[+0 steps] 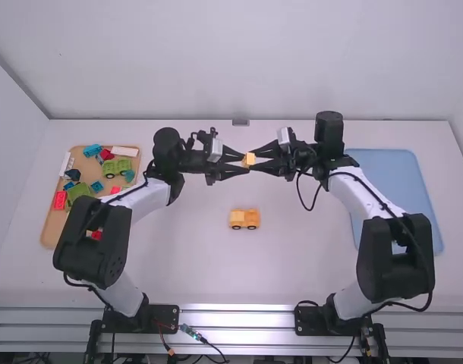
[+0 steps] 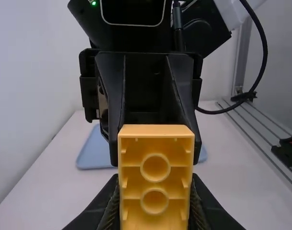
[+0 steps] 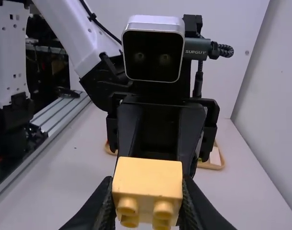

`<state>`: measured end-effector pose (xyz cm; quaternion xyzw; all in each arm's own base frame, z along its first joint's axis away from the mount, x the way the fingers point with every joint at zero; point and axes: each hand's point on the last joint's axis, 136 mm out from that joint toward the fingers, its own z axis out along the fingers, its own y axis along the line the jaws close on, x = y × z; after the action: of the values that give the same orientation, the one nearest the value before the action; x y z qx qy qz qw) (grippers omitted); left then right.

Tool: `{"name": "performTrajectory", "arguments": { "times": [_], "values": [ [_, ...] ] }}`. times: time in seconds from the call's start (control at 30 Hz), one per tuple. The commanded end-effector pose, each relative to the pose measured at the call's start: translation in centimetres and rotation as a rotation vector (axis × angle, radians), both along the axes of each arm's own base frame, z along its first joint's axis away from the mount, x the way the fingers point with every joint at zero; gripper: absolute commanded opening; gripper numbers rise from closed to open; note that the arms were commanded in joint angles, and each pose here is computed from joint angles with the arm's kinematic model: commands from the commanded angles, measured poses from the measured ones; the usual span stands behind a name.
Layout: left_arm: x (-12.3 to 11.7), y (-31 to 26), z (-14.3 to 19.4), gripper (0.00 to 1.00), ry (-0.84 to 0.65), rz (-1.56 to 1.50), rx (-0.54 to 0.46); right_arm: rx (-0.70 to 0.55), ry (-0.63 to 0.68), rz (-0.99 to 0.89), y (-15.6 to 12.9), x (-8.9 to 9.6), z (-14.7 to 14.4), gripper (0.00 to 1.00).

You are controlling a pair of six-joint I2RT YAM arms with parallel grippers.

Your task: Assemble lego blocks to make yellow taxi

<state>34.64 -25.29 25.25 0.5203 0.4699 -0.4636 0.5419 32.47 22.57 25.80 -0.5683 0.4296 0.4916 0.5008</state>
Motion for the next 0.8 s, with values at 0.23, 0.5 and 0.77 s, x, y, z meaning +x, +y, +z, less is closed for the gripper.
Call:
{"name": "performTrajectory", "arguments": {
  "times": [0.23,0.5,0.77],
  "values": [
    [0.74,-0.07,-0.44,0.03,0.028,0.042,-0.001,0.012,-0.010,0.065,1.31,-1.65,0.31,0.15],
    [0.81,-0.06,-0.43,0.02,0.027,0.045,-0.001,0.013,-0.008,0.062,1.10,-1.55,0.32,0.41],
    [1.19,-0.03,-0.47,0.02,0.032,0.067,-0.002,0.014,-0.009,0.062,1.10,-1.55,0.33,0.30]
  ]
}}
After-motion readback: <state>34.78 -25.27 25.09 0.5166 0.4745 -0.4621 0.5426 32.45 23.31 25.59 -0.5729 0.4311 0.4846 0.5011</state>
